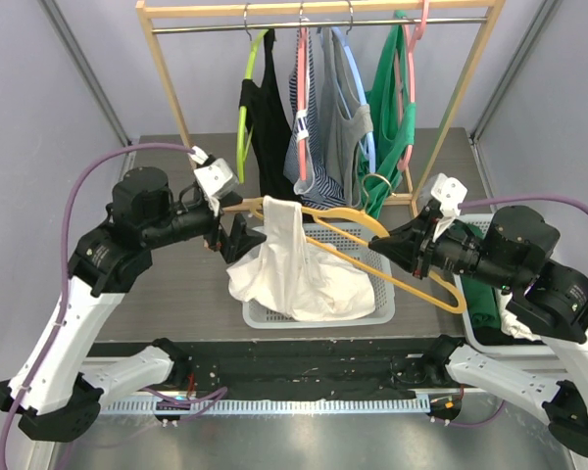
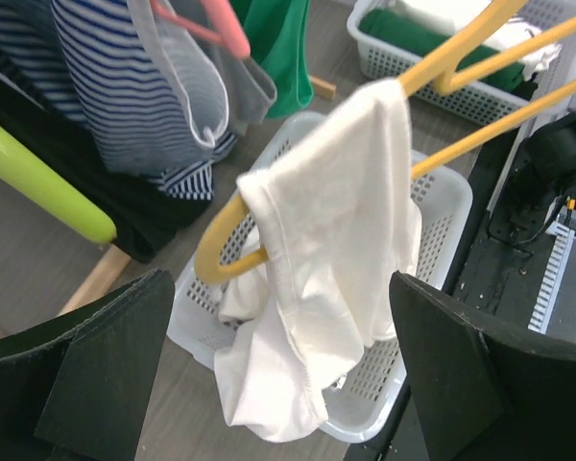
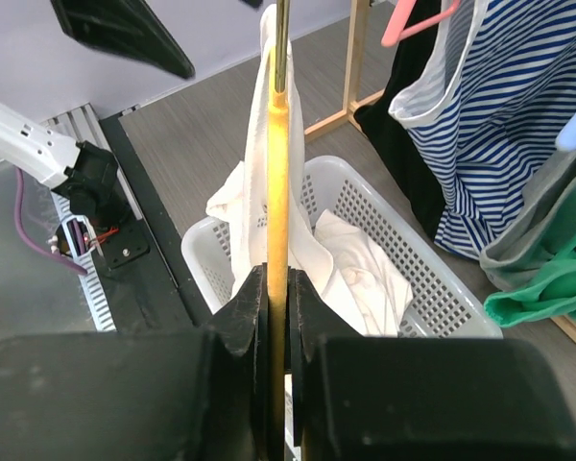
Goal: Remove the tank top from the hanger
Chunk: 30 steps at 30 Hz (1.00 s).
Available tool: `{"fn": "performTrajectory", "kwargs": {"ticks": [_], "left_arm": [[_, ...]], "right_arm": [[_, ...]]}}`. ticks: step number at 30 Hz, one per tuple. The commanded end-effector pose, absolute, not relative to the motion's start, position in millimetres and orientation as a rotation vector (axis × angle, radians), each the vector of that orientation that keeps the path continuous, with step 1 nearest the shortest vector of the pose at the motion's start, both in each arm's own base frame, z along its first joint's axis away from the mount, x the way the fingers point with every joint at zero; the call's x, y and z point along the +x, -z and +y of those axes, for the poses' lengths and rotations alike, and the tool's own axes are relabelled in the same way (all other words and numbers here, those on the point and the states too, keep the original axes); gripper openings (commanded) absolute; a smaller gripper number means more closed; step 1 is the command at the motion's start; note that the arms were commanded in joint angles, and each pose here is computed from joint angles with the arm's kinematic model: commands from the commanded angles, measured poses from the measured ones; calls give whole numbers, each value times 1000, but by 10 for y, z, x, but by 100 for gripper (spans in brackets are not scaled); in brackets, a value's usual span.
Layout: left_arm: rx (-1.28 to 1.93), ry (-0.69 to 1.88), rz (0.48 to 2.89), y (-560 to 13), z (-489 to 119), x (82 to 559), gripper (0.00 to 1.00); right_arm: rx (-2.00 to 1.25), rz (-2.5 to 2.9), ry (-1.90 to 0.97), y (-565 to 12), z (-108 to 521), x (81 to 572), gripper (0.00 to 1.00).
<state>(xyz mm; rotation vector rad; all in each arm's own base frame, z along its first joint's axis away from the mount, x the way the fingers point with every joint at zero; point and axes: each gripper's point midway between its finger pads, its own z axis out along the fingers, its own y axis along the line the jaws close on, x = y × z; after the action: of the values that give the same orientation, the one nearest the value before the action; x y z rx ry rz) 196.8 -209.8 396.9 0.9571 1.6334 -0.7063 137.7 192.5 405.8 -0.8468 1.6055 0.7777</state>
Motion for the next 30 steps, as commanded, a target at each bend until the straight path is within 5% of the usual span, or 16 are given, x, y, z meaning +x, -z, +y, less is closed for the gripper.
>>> {"fn": "performTrajectory", "kwargs": {"ticks": [1, 6, 23, 30], "left_arm": [[911, 706, 1681, -3826, -2073, 1994, 99], [892, 743, 1723, -3686, -2120, 2005, 79], [848, 855, 1775, -3532, -2418, 2174, 44], [838, 826, 1745, -3646, -2381, 2190, 6]], "right_arm": [[-779, 1485, -787, -4499, 1905, 1399, 1], [-783, 1449, -808, -4589, 1939, 1384, 1], [-793, 1427, -825, -4568, 1994, 1393, 1], [-782, 1433, -813, -4513, 1952, 1387, 1]]}}
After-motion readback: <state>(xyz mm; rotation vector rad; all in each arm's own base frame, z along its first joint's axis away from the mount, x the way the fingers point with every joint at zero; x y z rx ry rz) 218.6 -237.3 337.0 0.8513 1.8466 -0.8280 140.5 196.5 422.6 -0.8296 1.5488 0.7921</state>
